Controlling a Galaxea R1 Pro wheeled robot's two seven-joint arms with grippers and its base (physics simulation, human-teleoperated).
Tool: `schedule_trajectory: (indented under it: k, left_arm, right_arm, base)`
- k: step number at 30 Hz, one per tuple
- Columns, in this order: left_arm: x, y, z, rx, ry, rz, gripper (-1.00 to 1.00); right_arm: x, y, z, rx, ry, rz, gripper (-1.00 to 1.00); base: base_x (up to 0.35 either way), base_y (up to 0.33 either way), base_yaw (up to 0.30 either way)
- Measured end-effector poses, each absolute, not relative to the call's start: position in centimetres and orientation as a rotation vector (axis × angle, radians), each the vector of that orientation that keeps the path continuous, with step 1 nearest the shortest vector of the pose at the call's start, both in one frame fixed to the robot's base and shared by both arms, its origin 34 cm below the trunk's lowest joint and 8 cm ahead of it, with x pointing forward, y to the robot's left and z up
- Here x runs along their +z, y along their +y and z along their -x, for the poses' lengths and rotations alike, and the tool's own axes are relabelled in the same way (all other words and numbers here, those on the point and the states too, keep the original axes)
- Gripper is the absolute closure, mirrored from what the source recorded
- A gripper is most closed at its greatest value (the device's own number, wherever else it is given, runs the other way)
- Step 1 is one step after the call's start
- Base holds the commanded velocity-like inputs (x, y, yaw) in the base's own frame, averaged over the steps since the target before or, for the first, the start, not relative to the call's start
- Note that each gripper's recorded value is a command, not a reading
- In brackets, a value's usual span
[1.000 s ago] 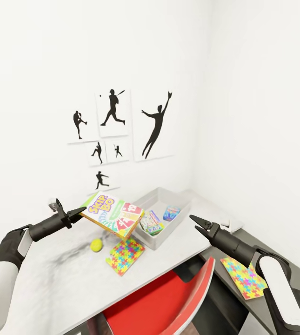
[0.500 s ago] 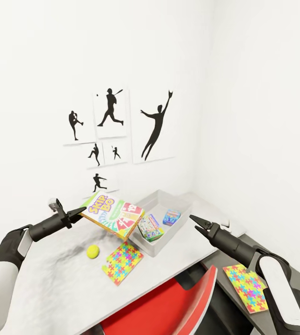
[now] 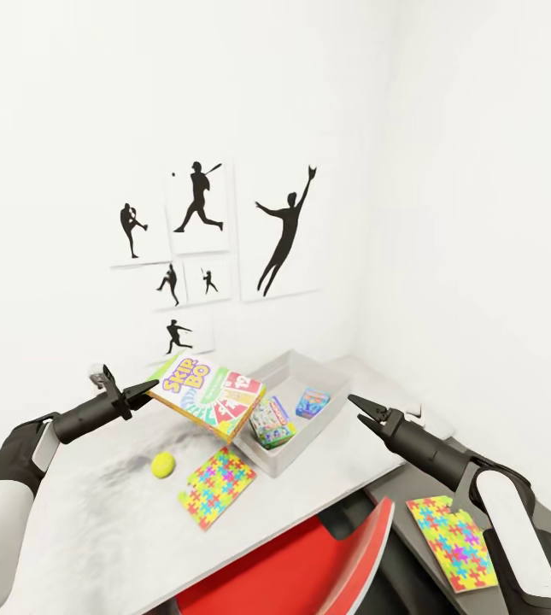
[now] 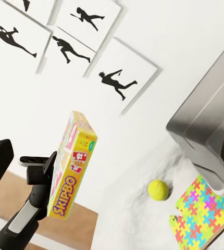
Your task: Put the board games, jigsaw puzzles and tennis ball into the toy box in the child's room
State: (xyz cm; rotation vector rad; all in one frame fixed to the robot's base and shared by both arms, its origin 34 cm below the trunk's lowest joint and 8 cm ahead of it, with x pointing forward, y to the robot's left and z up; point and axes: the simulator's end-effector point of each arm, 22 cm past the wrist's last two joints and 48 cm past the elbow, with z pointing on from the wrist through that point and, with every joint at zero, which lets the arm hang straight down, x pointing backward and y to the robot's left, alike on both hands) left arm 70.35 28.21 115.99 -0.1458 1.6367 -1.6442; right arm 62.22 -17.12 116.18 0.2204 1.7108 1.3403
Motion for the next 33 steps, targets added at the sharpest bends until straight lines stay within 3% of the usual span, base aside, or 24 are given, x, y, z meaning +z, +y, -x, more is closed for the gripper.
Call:
schedule_trajectory:
  k: [19, 33]
  left_arm:
    - [115.97, 28.2, -70.36, -1.643, 1.638, 0.146, 1.0]
    - [115.98, 28.23, -70.38, -1.644, 1.637, 0.146, 1.0]
  right_arm:
    - [116.19, -17.13, -62.22, 1.34, 1.711, -0.22, -1.0]
    - [116.14, -17.13, -62.25, 1.34, 1.711, -0.221, -1.0]
  base:
    - [0.164, -0.058, 0.001]
    - [0.022, 0.0, 0.0]
